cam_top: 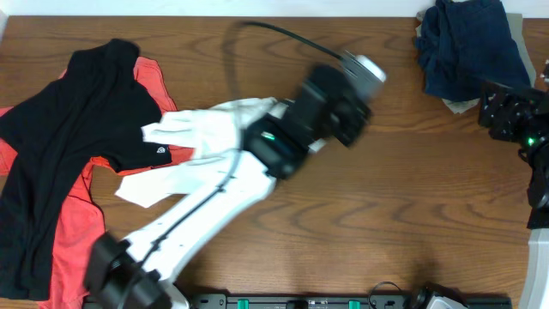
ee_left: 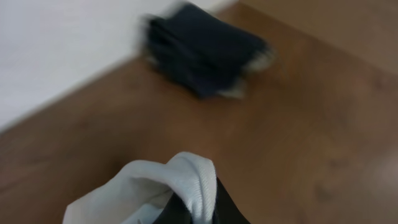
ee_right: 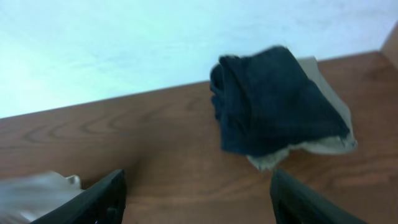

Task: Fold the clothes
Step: 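Drag the white shirt with the left gripper to table center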

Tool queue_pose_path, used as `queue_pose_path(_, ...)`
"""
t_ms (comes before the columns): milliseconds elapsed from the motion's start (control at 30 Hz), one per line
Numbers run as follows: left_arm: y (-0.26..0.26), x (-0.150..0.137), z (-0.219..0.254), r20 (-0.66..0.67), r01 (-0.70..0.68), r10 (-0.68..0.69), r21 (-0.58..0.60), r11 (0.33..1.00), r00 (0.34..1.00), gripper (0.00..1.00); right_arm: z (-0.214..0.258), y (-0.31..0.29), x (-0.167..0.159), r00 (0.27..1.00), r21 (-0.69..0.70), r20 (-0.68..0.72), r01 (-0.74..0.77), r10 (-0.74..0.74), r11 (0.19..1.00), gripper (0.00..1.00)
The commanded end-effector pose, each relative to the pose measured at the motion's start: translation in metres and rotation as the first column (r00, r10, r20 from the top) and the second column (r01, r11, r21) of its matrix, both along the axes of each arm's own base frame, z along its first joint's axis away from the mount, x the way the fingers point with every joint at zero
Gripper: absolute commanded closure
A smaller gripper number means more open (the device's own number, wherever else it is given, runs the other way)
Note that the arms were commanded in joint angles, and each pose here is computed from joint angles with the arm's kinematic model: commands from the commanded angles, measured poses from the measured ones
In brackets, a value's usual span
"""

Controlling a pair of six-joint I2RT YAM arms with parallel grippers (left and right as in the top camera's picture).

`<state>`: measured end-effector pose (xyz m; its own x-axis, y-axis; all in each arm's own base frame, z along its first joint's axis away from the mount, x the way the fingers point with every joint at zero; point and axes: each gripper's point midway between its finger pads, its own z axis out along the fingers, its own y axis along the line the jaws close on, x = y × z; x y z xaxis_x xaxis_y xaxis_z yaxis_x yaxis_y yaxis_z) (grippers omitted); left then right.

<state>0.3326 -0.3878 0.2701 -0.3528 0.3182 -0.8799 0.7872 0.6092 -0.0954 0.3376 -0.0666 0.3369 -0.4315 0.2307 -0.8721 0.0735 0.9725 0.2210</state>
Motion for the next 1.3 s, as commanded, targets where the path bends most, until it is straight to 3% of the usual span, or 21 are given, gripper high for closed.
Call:
queue_pose_path(0,-0.031,-0.030,0.030,0.052,0.099,-0.096,-0.075,0.992,0.994,0.94,0.004,-0.006,-0.005,1.000,0.014,-0.002,0.027,-0.027,1.000,0.28)
queue_pose_path(200,-0.045,-0.054,0.099,0.119,0.226,-0.200,-0.268,0.937,0.972,0.94,0.003,-0.011,-0.006,0.999,0.016,-0.005,0.041,-0.041,0.999,0.28)
queue_pose_path(367,-0.030,-0.059,0.176,0.241,0.250,-0.171,-0.355,0.901,0.955,0.94,-0.002,-0.010,-0.009,0.999,0.024,-0.026,0.041,-0.041,0.999,0.27)
queue_pose_path(467,-0.018,-0.059,0.197,0.269,0.245,-0.150,-0.366,0.898,0.951,0.94,-0.005,-0.009,-0.010,0.998,0.029,-0.044,0.041,-0.040,0.999,0.27)
queue_pose_path(833,0.035,-0.009,0.149,0.108,0.057,-0.032,-0.241,0.969,0.994,0.94,-0.041,-0.006,-0.014,0.983,0.072,-0.183,0.034,-0.020,0.997,0.27)
queue_pose_path(1000,0.057,0.013,0.130,0.056,-0.017,0.028,-0.196,0.980,0.998,0.94,-0.064,0.007,-0.006,0.967,0.134,-0.243,-0.046,0.078,0.990,0.26)
queue_pose_path(1267,0.055,0.059,0.092,0.018,-0.067,0.071,-0.173,0.983,0.997,0.94,-0.069,0.016,0.008,0.962,0.160,-0.228,-0.115,0.150,0.980,0.27)
